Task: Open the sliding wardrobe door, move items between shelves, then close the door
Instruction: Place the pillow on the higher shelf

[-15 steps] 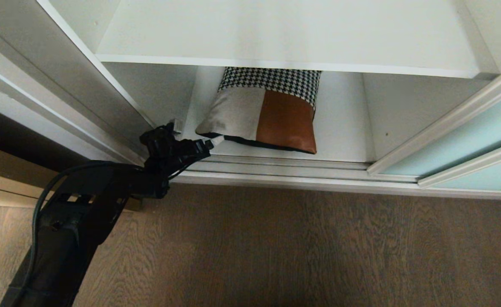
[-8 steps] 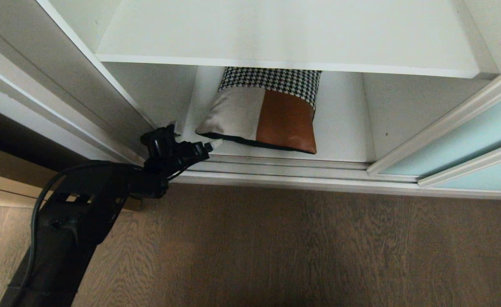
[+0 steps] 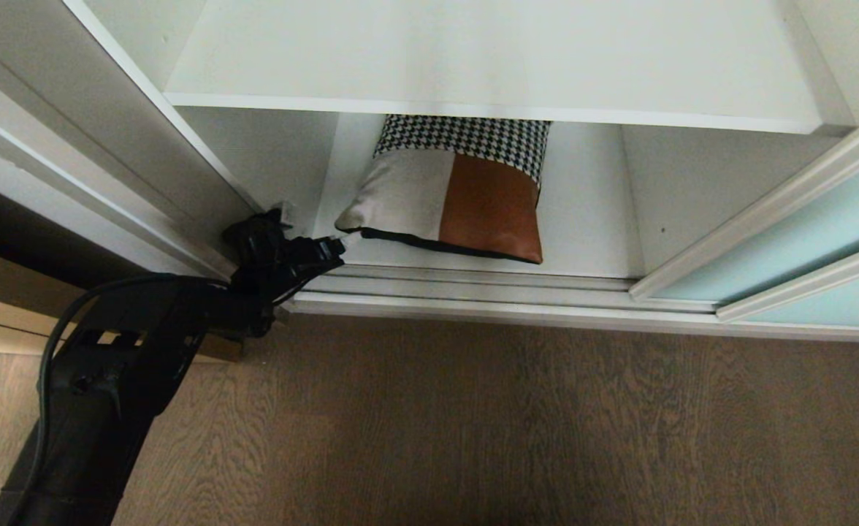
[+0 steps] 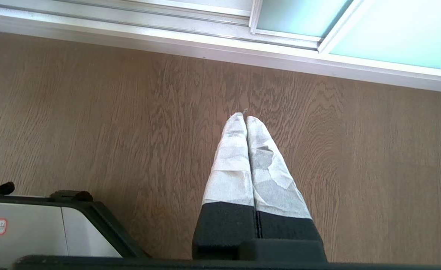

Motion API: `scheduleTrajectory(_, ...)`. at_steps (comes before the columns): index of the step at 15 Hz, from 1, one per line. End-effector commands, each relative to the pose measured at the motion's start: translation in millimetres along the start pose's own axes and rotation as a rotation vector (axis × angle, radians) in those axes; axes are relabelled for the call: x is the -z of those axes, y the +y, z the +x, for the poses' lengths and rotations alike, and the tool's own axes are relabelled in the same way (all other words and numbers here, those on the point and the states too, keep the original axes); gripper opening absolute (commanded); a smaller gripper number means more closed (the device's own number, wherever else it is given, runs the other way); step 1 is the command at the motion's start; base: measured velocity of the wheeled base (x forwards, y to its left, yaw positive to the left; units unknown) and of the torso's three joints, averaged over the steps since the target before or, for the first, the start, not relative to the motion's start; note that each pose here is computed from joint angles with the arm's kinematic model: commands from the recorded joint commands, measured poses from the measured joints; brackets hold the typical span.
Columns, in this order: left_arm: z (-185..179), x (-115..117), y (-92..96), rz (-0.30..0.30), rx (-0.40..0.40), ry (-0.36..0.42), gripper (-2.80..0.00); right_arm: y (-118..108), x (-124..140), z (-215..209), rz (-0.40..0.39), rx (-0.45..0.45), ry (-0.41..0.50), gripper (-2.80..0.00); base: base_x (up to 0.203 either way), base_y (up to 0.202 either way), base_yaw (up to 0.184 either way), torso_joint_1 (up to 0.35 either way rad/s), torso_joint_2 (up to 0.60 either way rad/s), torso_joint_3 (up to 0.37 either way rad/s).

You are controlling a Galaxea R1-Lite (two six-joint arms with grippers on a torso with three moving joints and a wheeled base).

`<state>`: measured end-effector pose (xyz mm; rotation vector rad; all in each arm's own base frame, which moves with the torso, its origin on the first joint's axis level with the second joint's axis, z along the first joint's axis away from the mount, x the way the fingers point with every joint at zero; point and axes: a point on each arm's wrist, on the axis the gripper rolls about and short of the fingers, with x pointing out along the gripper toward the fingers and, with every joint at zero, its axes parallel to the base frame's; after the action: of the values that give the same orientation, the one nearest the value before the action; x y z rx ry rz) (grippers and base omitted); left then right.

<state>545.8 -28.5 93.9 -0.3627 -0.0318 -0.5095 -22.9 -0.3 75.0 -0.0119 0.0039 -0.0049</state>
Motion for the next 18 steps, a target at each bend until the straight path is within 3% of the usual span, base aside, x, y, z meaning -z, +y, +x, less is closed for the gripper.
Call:
scheduleTrajectory(1, 2.8, 5.0, -4.4, -0.004, 0.012, -0.001, -2.80, 0.0, 0.0, -0.2, 0.000, 0.000, -0.002, -2.80, 0.000, 0.000, 0.000, 0.000, 0.00, 0.000)
scheduleTrajectory(6, 5.1, -4.6, -30.5, -0.105, 0.037, 0.003, -2.80, 0.0, 0.0, -0.1, 0.000, 0.000, -0.001, -2.80, 0.000, 0.000, 0.000, 0.000, 0.00, 0.000)
scheduleTrajectory(10, 0.3, -15.8, -55.2, -0.124, 0.057, 0.024, -2.80, 0.0, 0.0, -0.1, 0.000, 0.000, -0.001, -2.80, 0.000, 0.000, 0.000, 0.000, 0.00, 0.000)
scheduleTrajectory(12, -8.7, -16.1, -65.7, -0.143, 0.045, 0.065, -2.80, 0.0, 0.0, -0.2, 0.000, 0.000, -0.002, -2.80, 0.000, 0.000, 0.000, 0.000, 0.00, 0.000)
scheduleTrajectory(14, -32.0, -22.5, -90.4, -0.169, 0.034, 0.133, -2.80, 0.0, 0.0, -0.2, 0.000, 0.000, -0.002, -2.80, 0.000, 0.000, 0.000, 0.000, 0.00, 0.000)
scheduleTrajectory(16, -64.4, -45.3, -125.1, -0.137, 0.031, 0.150, -2.80, 0.0, 0.0, -0.1, 0.000, 0.000, -0.001, -2.80, 0.000, 0.000, 0.000, 0.000, 0.00, 0.000)
scheduleTrajectory(18, -107.0, -70.6, -158.8, -0.014, -0.028, 0.116, -2.80, 0.0, 0.0, -0.2, 0.000, 0.000, -0.002, -2.80, 0.000, 0.000, 0.000, 0.000, 0.00, 0.000)
